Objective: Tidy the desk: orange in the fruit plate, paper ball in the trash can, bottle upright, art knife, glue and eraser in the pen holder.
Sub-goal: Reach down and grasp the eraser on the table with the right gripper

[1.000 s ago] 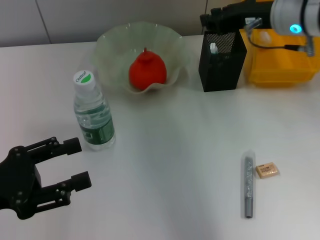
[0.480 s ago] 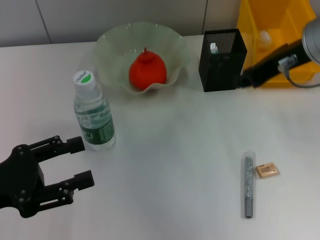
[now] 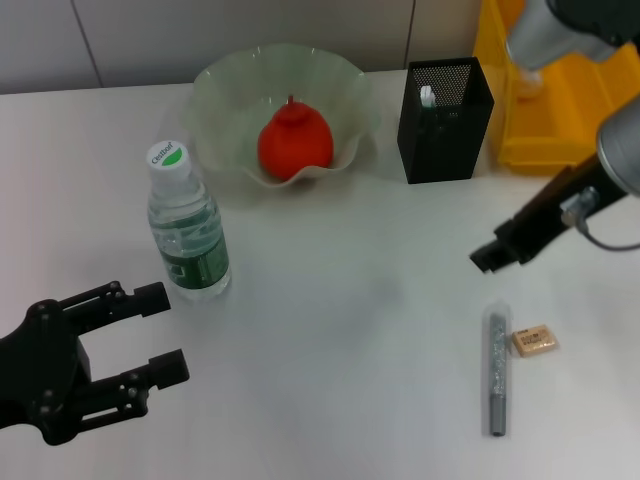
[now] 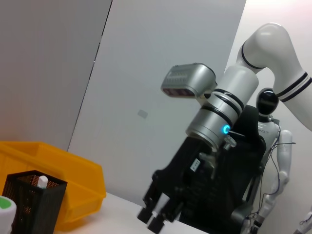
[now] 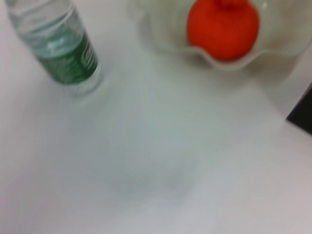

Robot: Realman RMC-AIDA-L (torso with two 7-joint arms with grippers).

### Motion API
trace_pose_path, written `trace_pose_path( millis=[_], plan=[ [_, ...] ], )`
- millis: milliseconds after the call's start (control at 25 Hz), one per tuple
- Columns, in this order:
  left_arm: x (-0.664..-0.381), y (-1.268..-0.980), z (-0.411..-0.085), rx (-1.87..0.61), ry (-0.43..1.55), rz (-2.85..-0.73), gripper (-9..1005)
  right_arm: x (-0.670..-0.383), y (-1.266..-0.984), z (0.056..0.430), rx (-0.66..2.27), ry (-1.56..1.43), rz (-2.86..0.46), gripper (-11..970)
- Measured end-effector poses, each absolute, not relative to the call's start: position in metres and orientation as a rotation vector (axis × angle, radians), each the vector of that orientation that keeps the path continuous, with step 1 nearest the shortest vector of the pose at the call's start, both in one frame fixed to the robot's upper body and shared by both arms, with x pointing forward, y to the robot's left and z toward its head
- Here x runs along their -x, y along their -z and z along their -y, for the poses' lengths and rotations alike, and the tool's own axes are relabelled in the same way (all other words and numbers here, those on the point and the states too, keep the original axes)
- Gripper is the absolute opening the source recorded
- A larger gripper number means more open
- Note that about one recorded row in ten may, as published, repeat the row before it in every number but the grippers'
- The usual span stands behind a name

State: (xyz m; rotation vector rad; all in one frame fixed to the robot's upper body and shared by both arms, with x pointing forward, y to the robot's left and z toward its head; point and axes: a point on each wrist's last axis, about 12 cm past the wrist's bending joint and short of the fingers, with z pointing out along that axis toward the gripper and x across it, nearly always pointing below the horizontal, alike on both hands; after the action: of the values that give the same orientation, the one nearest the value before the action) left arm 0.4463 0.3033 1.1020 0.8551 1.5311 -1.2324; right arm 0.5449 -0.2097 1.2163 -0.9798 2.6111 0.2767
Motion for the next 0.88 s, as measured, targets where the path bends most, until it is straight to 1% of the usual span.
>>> trace_pose_path(
  millis=[40, 280, 480, 720, 880],
  plan=[
    [-0.447, -1.102, -0.303, -0.855, 1.234, -1.531, 743, -0.543, -1.215, 0.211, 0.998, -0.279, -2.613, 409],
    [-0.448, -1.102, -0.301, -0.856, 1.239, -1.525, 743, -0.533, -1.207, 0.222, 1.037, -0.289, -2.654, 406],
    [-0.448, -1.101, -0.3, -0.844, 1.25, -1.522, 743, -0.525, -1.206, 0.233, 1.021, -0.223, -2.694, 410],
    [-0.45, -1.099, -0.299, -0.824, 1.265, -1.521, 743, -0.515, -1.209, 0.243, 1.153, -0.198, -2.665, 445],
    [-0.452, -1.098, -0.297, -0.822, 1.27, -1.51, 743, -0.518, -1.21, 0.255, 1.268, -0.177, -2.587, 446]
  ],
)
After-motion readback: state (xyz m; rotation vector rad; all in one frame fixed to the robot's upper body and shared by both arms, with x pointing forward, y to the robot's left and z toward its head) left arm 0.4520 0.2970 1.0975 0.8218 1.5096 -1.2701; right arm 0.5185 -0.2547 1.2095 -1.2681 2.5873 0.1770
